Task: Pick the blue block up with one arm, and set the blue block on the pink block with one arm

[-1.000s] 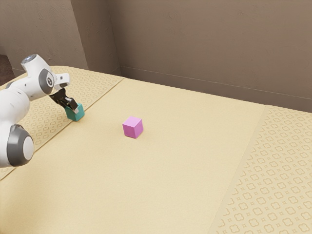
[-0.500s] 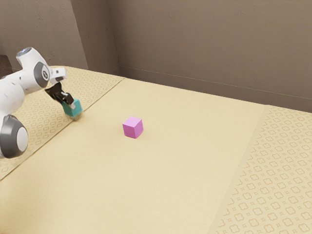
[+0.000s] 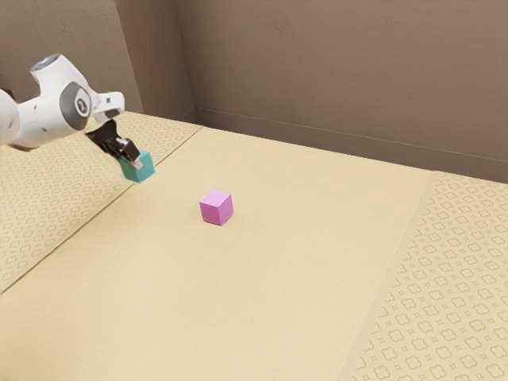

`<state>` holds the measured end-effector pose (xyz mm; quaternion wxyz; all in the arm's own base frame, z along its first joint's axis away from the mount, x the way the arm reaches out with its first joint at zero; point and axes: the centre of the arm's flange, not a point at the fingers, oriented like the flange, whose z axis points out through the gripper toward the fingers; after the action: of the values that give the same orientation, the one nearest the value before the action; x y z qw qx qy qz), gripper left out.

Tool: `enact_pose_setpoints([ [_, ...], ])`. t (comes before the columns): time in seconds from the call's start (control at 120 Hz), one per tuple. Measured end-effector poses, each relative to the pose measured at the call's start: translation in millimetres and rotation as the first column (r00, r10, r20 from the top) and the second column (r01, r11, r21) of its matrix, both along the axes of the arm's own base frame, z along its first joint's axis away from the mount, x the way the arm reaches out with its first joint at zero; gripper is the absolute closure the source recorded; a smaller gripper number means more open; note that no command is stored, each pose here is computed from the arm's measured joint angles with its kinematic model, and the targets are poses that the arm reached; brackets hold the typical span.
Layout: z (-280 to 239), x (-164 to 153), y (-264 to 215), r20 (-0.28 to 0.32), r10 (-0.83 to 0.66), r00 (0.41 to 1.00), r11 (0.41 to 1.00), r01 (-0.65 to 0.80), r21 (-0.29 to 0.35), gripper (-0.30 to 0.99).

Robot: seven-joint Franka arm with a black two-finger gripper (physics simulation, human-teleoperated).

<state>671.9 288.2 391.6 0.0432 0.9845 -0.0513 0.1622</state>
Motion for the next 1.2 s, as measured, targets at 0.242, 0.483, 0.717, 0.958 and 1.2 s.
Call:
enact_pose_setpoints([
  [0.242, 18.3, -16.5, -71.1, 0.098, -0.008, 0.995, 1.0, 0.005, 0.03, 0.37],
  [0.483, 25.0, -20.6, -139.3, 0.19, -0.023, 0.981, 1.0, 0.019, 0.025, 0.37],
  [0.717, 28.2, -35.9, -175.3, 0.229, -0.022, 0.973, 1.0, 0.017, 0.021, 0.36],
  [0.958, -10.7, -14.7, -177.7, 0.22, 0.007, 0.975, 1.0, -0.004, -0.014, 0.36],
  [1.2, -15.4, 13.2, -180.1, 0.185, -0.016, 0.983, 0.999, 0.022, -0.034, 0.36],
])
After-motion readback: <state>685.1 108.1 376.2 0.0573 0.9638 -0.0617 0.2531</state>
